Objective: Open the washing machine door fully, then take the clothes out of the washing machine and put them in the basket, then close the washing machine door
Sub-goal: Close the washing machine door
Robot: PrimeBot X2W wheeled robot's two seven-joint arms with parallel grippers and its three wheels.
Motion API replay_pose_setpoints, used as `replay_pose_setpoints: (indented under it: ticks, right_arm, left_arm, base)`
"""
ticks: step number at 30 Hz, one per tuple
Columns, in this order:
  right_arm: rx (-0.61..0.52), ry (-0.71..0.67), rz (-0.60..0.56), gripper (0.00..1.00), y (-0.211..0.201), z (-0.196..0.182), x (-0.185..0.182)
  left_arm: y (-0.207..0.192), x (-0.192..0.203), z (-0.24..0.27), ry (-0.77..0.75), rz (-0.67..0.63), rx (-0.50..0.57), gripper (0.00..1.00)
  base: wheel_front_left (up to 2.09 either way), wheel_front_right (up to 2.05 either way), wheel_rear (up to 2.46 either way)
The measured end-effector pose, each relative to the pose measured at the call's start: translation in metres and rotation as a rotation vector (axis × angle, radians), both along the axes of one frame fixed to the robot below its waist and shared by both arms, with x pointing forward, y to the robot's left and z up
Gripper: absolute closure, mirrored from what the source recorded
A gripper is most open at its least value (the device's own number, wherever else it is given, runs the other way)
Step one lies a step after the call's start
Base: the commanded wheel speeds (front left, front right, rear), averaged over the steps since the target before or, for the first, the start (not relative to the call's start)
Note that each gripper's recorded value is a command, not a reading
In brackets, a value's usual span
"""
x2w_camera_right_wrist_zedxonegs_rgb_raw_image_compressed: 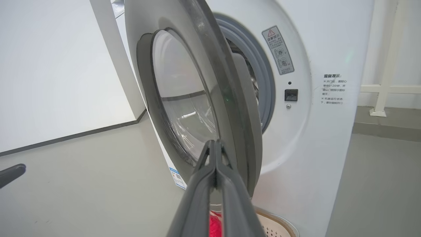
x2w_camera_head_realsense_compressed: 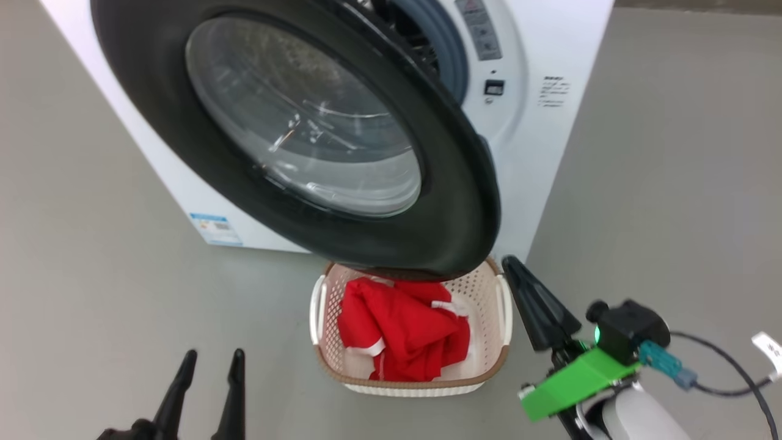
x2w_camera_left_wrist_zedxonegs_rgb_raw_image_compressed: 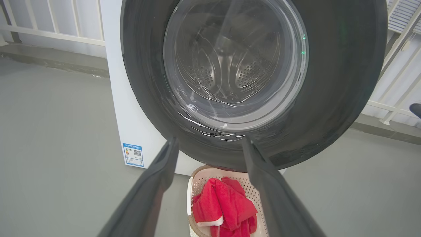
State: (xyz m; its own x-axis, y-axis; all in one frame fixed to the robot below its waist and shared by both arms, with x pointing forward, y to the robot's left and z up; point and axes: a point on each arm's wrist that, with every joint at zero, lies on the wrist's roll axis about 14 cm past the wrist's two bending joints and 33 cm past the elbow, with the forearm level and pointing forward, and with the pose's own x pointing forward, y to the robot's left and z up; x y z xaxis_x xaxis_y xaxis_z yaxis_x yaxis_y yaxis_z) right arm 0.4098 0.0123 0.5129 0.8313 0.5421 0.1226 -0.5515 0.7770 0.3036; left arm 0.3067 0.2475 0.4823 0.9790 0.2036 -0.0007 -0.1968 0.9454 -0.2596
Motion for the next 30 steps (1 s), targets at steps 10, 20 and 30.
replay_pose_setpoints:
  ticks: [10, 20, 30]
  right_arm:
    - [0.019, -0.024, 0.042, 1.00, 0.023, 0.004, 0.035]
    - [0.023, -0.011, 0.062, 1.00, 0.037, -0.008, 0.053]
    - [0.056, -0.027, 0.016, 1.00, 0.032, -0.007, 0.089]
  left_arm:
    - [-0.003, 0.014, -0.001, 0.006, 0.001, -0.016, 0.00]
    - [-0.003, 0.023, -0.007, 0.030, 0.004, -0.024, 0.00]
    - [-0.005, 0.039, -0.011, 0.043, -0.009, -0.018, 0.00]
  base:
    - [0.00, 0.00, 0.00]
    - [0.00, 0.00, 0.00]
    - [0.00, 0.00, 0.00]
